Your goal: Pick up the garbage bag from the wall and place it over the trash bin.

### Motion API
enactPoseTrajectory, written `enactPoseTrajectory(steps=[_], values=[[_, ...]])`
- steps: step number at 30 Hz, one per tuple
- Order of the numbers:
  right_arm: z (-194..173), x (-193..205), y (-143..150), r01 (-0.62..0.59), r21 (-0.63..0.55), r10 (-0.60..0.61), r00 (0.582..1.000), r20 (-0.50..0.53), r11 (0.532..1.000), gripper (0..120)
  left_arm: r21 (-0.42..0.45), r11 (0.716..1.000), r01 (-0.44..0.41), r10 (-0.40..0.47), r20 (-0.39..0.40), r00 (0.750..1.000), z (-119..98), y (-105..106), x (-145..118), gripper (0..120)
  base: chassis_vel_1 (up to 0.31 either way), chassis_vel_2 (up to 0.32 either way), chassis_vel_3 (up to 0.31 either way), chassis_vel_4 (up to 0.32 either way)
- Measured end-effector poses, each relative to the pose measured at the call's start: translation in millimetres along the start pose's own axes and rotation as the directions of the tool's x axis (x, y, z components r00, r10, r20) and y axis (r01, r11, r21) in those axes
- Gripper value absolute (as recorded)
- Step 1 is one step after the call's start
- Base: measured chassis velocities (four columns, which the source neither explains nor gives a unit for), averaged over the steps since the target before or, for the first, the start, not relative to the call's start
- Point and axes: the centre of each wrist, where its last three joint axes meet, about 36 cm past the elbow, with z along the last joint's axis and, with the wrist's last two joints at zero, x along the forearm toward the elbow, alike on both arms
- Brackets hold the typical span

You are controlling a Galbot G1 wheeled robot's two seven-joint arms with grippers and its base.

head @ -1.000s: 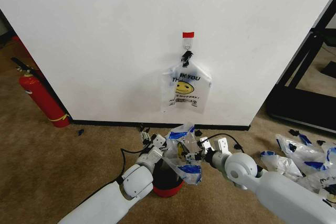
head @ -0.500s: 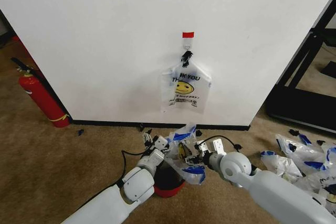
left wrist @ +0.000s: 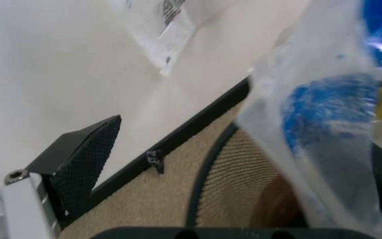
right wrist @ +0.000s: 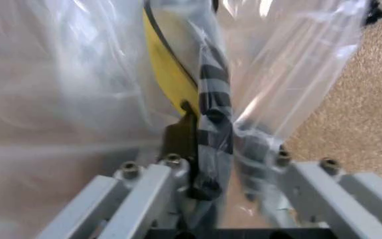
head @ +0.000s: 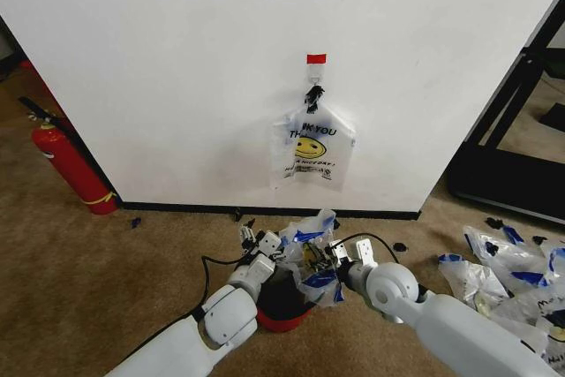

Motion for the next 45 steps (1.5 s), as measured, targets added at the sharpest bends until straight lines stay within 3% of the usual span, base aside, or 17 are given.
enactPoseTrajectory(steps=[4, 9, 16, 21, 26, 27, 31, 33, 35, 37, 45], values=[[8.1, 6.6, 20.3, 0.011, -0.072, -0.004, 0.996, 0.090, 0.997, 1, 0.016, 1.000, -0.020, 0.019, 0.040, 0.999, -0.5, -5.4, 21.5, 100, 0.000, 0.000, 0.000, 0.000], [18.3, 8.3, 26.3, 0.013, -0.111, 0.006, 0.986, 0.169, 0.994, 0, 0.022, 1.000, -0.016, 0.015, 0.084, 0.996, 3.0, -7.7, 41.1, 100, 0.000, 0.000, 0.000, 0.000], [39.6, 14.1, 22.2, 0.006, -0.167, 0.041, 0.960, 0.276, 0.986, 0, 0.036, 0.999, 0.004, -0.009, 0.140, 0.990, -0.7, 9.6, 68.4, 100, 0.000, 0.000, 0.000, 0.000], [53.1, 23.1, 16.8, 0.005, -0.181, 0.065, 0.923, 0.379, 0.983, 0, 0.060, 0.998, 0.013, -0.027, 0.222, 0.975, -20.3, 26.8, 79.6, 100, 0.000, 0.000, 0.000, 0.000], [60.3, 37.0, 17.9, 0.025, -0.227, 0.089, 0.873, 0.480, 0.974, 0, 0.064, 0.996, -0.059, 0.034, 0.346, 0.938, -44.2, 35.5, 91.8, 100, 0.000, 0.000, 0.000, 0.000], [62.2, 38.7, 16.9, 0.030, -0.233, 0.093, 0.863, 0.497, 0.972, 0, 0.055, 0.993, -0.103, 0.074, 0.384, 0.920, -47.6, 35.6, 93.0, 100, 0.000, 0.000, 0.000, 0.000], [63.7, 40.1, 15.6, 0.033, -0.241, 0.098, 0.853, 0.512, 0.970, 0, 0.030, 0.985, -0.169, 0.139, 0.439, 0.888, -51.6, 35.8, 91.6, 100, 0.000, 0.000, 0.000, 0.000], [66.1, 41.3, 15.6, 0.033, -0.257, 0.108, 0.849, 0.517, 0.966, 0, -0.019, 0.974, -0.225, 0.205, 0.488, 0.849, -52.3, 33.4, 83.7, 100, 0.000, 0.000, 0.000, 0.000], [68.0, 43.0, 16.4, 0.039, -0.274, 0.114, 0.846, 0.520, 0.961, 0, -0.106, 0.967, -0.231, 0.253, 0.487, 0.836, -47.4, 24.9, 67.1, 100, 0.000, 0.000, 0.000, 0.000], [68.3, 43.2, 16.7, 0.040, -0.276, 0.115, 0.846, 0.521, 0.960, 0, -0.118, 0.965, -0.233, 0.261, 0.482, 0.836, -46.5, 22.1, 64.6, 100, 0.000, 0.000, 0.000, 0.000], [67.2, 43.5, 16.8, 0.055, -0.289, 0.114, 0.837, 0.536, 0.956, 0, -0.230, 0.950, -0.212, 0.288, 0.379, 0.879, -35.2, -6.7, 40.6, 100, 0.000, 0.000, 0.000, 0.000]])
